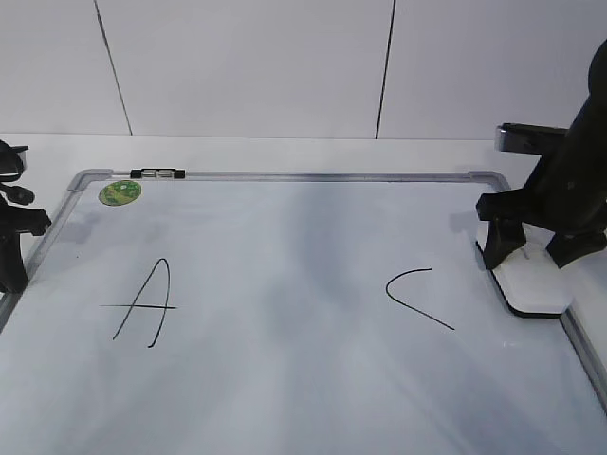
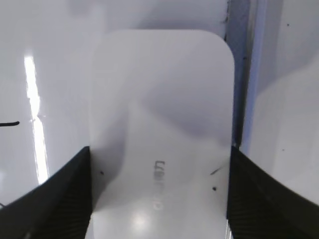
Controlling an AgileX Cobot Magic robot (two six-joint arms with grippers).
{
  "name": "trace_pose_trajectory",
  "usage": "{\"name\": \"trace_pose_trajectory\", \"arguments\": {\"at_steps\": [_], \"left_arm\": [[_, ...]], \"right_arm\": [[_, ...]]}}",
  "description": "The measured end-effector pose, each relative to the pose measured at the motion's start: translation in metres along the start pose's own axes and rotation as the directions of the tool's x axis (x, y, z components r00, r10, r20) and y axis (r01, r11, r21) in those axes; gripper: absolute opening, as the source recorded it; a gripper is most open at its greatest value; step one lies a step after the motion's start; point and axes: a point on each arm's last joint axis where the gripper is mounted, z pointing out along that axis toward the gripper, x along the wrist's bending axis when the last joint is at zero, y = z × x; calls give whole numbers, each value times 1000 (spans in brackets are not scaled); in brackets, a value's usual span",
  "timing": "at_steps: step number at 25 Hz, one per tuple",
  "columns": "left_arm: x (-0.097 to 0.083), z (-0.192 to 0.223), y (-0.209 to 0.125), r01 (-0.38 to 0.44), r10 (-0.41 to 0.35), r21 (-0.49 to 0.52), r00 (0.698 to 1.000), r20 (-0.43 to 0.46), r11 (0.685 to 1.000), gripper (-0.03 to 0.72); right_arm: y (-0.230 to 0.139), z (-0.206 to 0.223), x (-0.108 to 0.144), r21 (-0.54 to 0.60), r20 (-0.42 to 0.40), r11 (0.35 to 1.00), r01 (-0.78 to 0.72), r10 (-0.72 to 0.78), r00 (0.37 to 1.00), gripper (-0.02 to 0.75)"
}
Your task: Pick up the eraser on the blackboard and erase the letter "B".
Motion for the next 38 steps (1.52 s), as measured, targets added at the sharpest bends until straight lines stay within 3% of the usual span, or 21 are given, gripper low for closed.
{"name": "trace_pose_trajectory", "arguments": {"at_steps": [11,18,29,33,38], "left_arm": [[0,0,0,1,-1,0,1000,1,1000,26],[0,0,0,2,-2,0,1000,3,1000,26],[0,0,0,2,-2,0,1000,3,1000,31],[0,0,0,-5,5,-2,1000,3,1000,80],[0,-7,10,-16,16,-36,1000,-3,999,222]], "right_arm": [[1,1,0,-7,0,1000,0,0,1000,559],[0,0,0,18,1,1000,4,-4,1000,665],[15,-41,6,67,-11,997,27,-26,1000,637],[16,-44,7,64,-13,998,22,-21,1000,614],[16,-44,7,69,-16,997,18,-17,1000,596]]}}
